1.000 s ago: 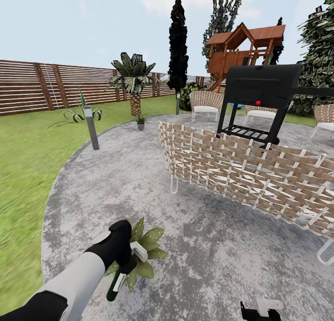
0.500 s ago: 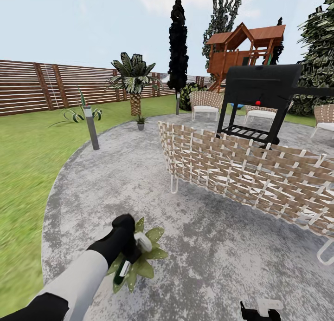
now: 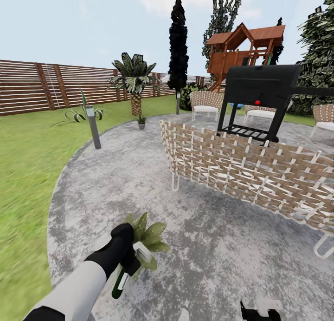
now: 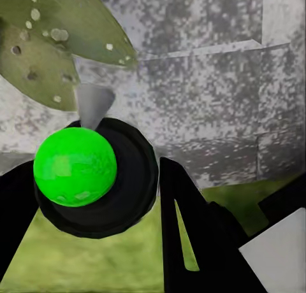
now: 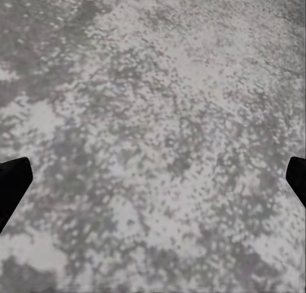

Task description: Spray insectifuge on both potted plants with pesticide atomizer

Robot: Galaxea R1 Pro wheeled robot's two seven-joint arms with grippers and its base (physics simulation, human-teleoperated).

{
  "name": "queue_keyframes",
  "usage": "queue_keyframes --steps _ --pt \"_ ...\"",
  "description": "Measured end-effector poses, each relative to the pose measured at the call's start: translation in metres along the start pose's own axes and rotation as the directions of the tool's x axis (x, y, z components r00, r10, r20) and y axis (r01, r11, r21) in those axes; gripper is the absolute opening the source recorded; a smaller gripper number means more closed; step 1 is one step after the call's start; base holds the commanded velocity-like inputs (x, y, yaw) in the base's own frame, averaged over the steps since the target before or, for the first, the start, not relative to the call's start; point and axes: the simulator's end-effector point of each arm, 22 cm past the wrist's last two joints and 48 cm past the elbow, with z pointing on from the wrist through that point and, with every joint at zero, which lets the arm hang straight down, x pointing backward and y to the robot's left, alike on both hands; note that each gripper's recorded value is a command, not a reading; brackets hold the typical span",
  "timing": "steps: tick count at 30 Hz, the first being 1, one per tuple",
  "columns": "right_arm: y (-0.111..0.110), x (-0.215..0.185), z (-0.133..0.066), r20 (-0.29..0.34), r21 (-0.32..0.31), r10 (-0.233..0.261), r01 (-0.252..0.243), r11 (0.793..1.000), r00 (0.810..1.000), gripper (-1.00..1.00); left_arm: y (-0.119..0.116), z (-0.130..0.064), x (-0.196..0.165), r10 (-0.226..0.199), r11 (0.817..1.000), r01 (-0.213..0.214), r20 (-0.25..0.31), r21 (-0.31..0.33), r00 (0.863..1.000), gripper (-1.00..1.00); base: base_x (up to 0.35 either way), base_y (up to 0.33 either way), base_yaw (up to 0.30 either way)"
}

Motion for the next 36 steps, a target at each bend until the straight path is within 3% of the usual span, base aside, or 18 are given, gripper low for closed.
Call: queue_keyframes --steps 6,17,21,26,28,31,36 --pt "0.0 0.0 0.0 0.0 0.0 0.0 0.0 1.0 1.0 1.0 0.001 0.0 0.0 0.0 1.0 0.0 0.001 -0.005 1.0 -1.0 -0.148 0.244 0.0" --pt "0.0 0.0 0.0 0.001 0.0 0.0 0.0 1.0 1.0 1.0 -0.011 0.006 0.002 0.006 1.0 -0.006 -0.007 0.019 1.0 -1.0 -0.002 0.016 -0.004" --pt "0.0 0.0 0.0 0.001 0.0 0.0 0.0 1.0 1.0 1.0 -0.002 0.006 0.002 0.005 1.0 -0.005 -0.005 -0.022 1.0 -1.0 0.0 0.0 -0.172" --pt "0.0 0.0 0.0 0.001 0.0 0.0 0.0 1.0 1.0 1.0 -0.007 0.008 -0.004 -0.022 1.0 0.023 0.026 -0.005 0.999 -1.0 0.0 0.0 -0.036" --pt "0.0 0.0 0.0 0.001 0.0 0.0 0.0 1.0 1.0 1.0 -0.003 0.008 -0.006 -0.028 0.999 0.029 0.033 -0.025 0.999 -1.0 0.0 0.0 -0.002" --pt "0.0 0.0 0.0 0.001 0.0 0.0 0.0 1.0 1.0 1.0 -0.01 0.011 -0.007 -0.046 0.999 0.045 0.045 0.003 0.998 -1.0 0.0 0.0 0.0" --pt "0.0 0.0 0.0 0.001 0.0 0.0 0.0 1.0 1.0 1.0 -0.022 0.027 0.007 -0.054 0.998 0.053 0.023 0.023 0.998 -1.0 0.0 0.0 0.0"
